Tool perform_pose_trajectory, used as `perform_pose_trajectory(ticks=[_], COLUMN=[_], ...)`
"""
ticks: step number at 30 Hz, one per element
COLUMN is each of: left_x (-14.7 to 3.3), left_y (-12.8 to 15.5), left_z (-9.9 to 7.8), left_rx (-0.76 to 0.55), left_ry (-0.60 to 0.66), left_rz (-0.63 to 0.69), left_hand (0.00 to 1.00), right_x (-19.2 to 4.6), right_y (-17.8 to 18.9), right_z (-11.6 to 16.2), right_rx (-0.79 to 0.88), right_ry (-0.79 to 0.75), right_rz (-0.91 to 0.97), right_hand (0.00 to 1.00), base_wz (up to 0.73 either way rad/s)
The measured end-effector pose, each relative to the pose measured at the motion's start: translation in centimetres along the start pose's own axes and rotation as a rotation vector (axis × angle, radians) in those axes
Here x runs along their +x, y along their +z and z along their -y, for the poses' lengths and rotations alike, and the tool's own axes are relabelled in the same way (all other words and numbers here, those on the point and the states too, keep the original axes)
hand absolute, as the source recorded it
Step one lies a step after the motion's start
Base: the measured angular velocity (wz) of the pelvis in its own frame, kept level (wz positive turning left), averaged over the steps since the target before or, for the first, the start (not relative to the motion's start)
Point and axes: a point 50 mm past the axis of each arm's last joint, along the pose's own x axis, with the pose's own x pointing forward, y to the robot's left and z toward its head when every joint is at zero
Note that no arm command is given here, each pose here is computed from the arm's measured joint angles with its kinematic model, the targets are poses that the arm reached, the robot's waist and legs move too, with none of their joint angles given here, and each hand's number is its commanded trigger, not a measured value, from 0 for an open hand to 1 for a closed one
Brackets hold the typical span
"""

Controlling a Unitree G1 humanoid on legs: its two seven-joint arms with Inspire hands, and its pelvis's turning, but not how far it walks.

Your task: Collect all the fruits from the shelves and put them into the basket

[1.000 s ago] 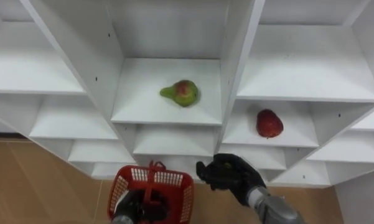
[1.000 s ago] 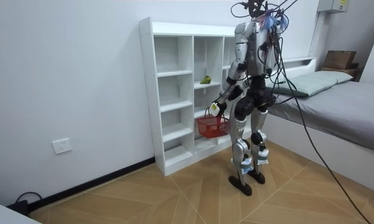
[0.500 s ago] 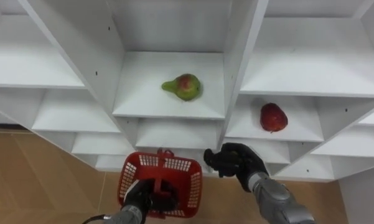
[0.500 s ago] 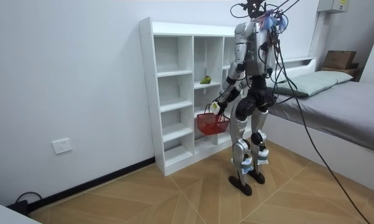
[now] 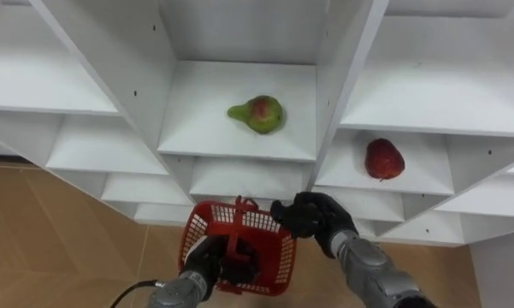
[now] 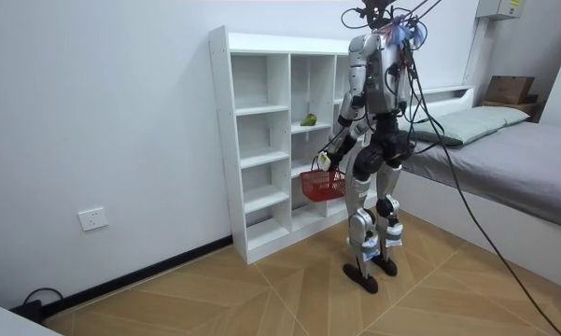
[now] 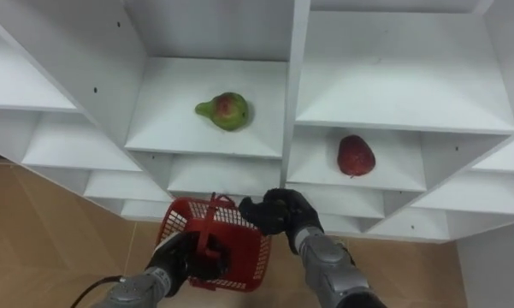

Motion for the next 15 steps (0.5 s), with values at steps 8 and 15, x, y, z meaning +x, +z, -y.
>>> perform_pose_trajectory(ticks=[8,15], left_x=[0.0,0.0], left_y=[-0.3,-0.5], left_z=[0.4,0.5], left_rx=[0.025,0.037], left_ry=[-0.027,-0.032], left_rz=[-0.011,-0.023], left_hand=[1.00,1.00], right_x=[-0.2,-0.3], right_y=[-1.9,-2.5], right_z=[0.6,0.6], right_rx=[0.035,0.084], right_ry=[0.014,0.022], right_rz=[-0.080,-0.102], right_hand=[1.00,1.00], base_wz=[0.00,0.00])
